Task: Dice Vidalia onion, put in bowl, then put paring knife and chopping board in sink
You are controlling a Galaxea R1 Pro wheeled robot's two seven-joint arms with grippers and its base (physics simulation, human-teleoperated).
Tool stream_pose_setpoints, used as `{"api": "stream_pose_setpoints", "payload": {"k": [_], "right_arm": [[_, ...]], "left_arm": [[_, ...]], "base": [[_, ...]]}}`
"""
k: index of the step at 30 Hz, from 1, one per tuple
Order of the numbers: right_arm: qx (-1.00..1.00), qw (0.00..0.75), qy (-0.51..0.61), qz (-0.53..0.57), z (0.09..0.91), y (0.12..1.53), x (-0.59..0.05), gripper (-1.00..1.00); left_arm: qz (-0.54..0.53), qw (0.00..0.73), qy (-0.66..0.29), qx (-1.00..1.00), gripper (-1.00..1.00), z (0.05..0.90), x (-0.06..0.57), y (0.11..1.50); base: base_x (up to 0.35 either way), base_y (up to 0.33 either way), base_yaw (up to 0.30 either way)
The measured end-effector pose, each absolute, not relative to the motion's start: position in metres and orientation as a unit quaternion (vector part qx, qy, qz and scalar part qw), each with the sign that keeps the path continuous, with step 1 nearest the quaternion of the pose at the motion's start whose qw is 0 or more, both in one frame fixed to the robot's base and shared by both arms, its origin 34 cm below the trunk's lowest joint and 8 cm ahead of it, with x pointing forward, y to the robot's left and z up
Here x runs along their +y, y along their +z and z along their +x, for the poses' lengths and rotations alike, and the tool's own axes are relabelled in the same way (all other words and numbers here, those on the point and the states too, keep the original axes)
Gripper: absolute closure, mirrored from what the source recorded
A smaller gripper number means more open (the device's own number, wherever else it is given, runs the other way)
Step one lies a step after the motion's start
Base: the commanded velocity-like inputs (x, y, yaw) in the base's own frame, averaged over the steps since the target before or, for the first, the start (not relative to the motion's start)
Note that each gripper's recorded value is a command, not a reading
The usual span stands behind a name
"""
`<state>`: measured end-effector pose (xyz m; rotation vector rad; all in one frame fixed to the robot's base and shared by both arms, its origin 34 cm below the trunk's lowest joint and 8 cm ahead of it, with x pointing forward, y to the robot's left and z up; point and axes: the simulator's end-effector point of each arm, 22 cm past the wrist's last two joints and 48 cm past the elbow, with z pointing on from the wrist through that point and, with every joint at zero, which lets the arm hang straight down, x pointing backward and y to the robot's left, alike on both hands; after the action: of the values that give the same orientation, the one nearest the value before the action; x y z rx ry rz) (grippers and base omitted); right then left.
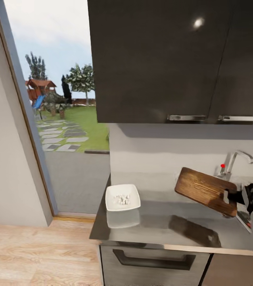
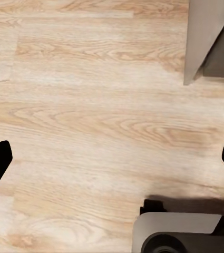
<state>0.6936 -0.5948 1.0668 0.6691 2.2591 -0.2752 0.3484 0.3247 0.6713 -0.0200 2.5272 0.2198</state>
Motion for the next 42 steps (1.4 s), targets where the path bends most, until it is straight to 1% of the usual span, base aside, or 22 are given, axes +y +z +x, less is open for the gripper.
{"api": "stream_pose_setpoints", "payload": {"k": [5,9,14,16,25,29,32,34,37,42], "right_arm": [[0.872,0.37,-0.117,0.299,0.682,1.062,-0.609,1.0],[0.862,0.354,-0.149,0.331,0.665,1.059,-0.627,1.0],[0.825,0.315,-0.141,0.447,0.62,1.031,-0.649,1.0],[0.815,0.297,-0.144,0.477,0.605,1.021,-0.652,1.0],[0.797,0.294,-0.112,0.517,0.604,1.014,-0.645,1.0],[0.774,0.274,-0.097,0.563,0.595,1.007,-0.64,1.0],[0.749,0.257,-0.054,0.608,0.597,1.0,-0.625,1.0],[0.747,0.24,-0.05,0.618,0.596,0.994,-0.613,1.0],[0.754,0.202,-0.052,0.623,0.599,0.979,-0.572,1.0],[0.753,0.188,-0.075,0.626,0.591,0.98,-0.571,1.0]], "left_arm": [[-0.008,0.297,0.083,0.951,-1.0,0.348,0.325,0.671],[-0.008,0.297,0.083,0.951,-1.0,0.348,0.325,0.671],[-0.008,0.298,0.083,0.951,-1.0,0.348,0.325,0.671],[-0.008,0.297,0.083,0.951,-1.0,0.348,0.325,0.671],[-0.008,0.298,0.083,0.951,-1.0,0.348,0.325,0.671],[-0.008,0.298,0.083,0.951,-1.0,0.348,0.325,0.672],[-0.008,0.298,0.083,0.951,-1.0,0.348,0.325,0.672],[-0.008,0.298,0.083,0.951,-1.0,0.348,0.325,0.671],[-0.008,0.298,0.084,0.951,-1.0,0.348,0.326,0.671],[-0.007,0.298,0.086,0.951,-1.0,0.348,0.329,0.672]], "base": [[-0.084,-0.317,0.0],[-0.085,-0.317,0.0],[-0.081,-0.317,0.0],[-0.037,-0.317,0.0],[0.0,-0.319,0.0],[0.111,-0.271,0.0],[0.04,-0.071,0.0],[0.01,-0.018,0.0],[0.002,-0.004,0.0],[0.0,0.0,0.0]]}}
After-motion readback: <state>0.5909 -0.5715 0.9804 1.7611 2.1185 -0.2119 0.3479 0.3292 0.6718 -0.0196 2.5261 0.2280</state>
